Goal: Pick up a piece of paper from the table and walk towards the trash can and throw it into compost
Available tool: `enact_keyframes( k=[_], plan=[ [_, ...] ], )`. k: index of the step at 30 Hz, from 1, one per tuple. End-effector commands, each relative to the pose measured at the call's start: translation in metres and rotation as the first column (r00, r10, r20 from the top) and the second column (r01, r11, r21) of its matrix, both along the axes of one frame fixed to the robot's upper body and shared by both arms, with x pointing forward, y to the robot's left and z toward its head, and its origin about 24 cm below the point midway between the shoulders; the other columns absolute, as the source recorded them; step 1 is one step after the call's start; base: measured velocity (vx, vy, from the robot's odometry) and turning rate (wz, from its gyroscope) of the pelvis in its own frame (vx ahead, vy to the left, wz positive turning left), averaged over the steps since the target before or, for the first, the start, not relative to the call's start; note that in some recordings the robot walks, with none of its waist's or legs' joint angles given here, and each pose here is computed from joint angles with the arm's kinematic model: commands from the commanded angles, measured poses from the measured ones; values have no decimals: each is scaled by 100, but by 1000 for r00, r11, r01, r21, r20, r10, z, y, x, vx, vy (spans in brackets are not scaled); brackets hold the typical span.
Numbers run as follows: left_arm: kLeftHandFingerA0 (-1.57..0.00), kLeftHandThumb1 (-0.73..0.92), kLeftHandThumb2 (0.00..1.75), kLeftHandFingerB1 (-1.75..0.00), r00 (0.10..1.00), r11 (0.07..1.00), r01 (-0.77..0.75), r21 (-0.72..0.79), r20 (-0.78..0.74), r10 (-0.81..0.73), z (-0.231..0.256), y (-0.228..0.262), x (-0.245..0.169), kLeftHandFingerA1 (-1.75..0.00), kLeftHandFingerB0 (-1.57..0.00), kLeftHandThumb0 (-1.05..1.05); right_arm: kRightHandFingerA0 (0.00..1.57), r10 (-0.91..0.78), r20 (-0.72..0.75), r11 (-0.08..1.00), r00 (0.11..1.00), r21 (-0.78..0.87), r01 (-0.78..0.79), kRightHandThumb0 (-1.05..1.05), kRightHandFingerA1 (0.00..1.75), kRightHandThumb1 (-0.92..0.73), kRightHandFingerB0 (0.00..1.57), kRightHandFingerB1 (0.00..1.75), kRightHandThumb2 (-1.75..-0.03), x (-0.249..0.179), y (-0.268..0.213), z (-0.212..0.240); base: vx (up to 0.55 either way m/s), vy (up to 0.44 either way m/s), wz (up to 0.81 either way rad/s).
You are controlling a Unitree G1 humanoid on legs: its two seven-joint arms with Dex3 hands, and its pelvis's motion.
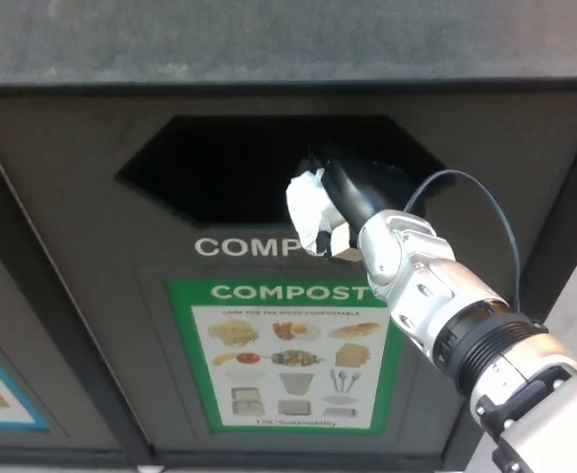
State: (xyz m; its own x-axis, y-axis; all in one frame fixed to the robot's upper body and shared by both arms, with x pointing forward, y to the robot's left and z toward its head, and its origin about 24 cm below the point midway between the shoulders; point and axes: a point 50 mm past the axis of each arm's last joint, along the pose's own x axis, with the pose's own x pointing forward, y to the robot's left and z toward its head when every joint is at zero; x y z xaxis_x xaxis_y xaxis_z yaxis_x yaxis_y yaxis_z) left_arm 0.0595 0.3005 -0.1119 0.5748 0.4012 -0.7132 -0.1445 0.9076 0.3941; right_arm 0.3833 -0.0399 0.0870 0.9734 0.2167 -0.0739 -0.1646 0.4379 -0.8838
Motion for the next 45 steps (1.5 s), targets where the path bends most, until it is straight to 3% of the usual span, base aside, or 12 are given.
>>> enact_keyframes(
  k=[1, 26, 27, 29, 30, 38, 39, 40, 41, 43, 44, 45],
  plan=[
    [-97, 69, 79, -67, 999, 999, 34, 16, 17, -34, 2, 0, -14, -69, -90, 5, 78, 17, -21, 1000, 1000, -26, -18, -13, 174, -71, 68, 158, -75, -5, -2, -11, 0, 0, 0],
    [-94, 69, 80, -69, 999, 1000, 29, 5, 37, -29, 5, 0, -9, -71, -88, 7, 77, 17, 2, 1000, 1000, -26, -17, -12, 175, -66, 67, 160, -76, -10, -7, -18, 112, 130, 0],
    [-93, 71, 76, -68, 999, 999, 34, 15, 31, -34, 5, 0, -9, -69, -88, 2, 113, 15, -4, 1000, 1000, -27, -15, -14, 136, -52, 96, 126, -97, -9, -7, -17, 214, -110, 35],
    [-93, 71, 76, -68, 999, 999, 44, 25, 25, -44, 5, 1, -9, -69, -88, 2, 113, 9, -11, 1000, 1000, -28, -9, -14, 136, -52, 96, 126, -97, -8, -8, -16, 203, -105, -6],
    [-91, 69, 80, -65, 999, 999, 29, 14, 32, -29, 5, 0, -9, -66, -88, 3, 79, 8, -12, 999, 1000, -33, -8, -7, 164, -65, 67, 143, -73, -7, -11, -15, 191, -86, -5],
    [-93, 68, 80, -69, 999, 999, 43, 10, 31, -43, 6, -2, -9, -68, -88, 4, 85, -19, -2, 999, 1000, -42, 19, -7, 166, -63, 70, 140, -74, -9, -23, -22, 156, -25, 3],
    [-92, 69, 78, -68, 998, 999, 49, 13, 29, -49, 6, -2, -9, -67, -87, 3, 84, -31, 5, 999, 1000, -34, 31, -11, 141, -61, 85, 103, -73, -9, -24, -22, 156, 28, -3],
    [-92, 69, 78, -68, 998, 999, 51, 15, 29, -52, 6, -2, -8, -67, -87, 3, 84, -34, 6, 999, 999, -32, 35, -11, 141, -61, 85, 103, -73, -9, -24, -22, 138, 48, -58],
    [-94, 69, 80, -69, 998, 999, 49, 15, 34, -50, 6, -2, -7, -69, -89, 4, 43, -56, -1, 998, 998, -36, 56, -16, 57, -67, 53, 42, -64, -9, -24, -23, 128, 38, 19],
    [-94, 69, 80, -69, 998, 999, 43, 12, 40, -44, 6, -2, -6, -69, -89, 4, 43, -78, -9, 996, 997, -42, 78, -16, 57, -67, 53, 42, -64, -9, -24, -24, 105, 107, 14],
    [-94, 72, 73, -68, 999, 999, 41, 15, 29, -42, 5, -1, -6, -68, -88, 1, 6, -88, -59, 991, 994, -103, 81, -43, 26, -58, 17, 34, -69, -9, -22, -27, 82, 162, 20],
    [-95, 72, 72, -67, 999, 999, 37, 15, 23, -38, 4, 0, -6, -68, -89, 0, 0, -96, -92, 987, 991, -139, 82, -49, 7, -59, 9, 26, -58, -9, -22, -30, 70, 160, 16]
  ],
)
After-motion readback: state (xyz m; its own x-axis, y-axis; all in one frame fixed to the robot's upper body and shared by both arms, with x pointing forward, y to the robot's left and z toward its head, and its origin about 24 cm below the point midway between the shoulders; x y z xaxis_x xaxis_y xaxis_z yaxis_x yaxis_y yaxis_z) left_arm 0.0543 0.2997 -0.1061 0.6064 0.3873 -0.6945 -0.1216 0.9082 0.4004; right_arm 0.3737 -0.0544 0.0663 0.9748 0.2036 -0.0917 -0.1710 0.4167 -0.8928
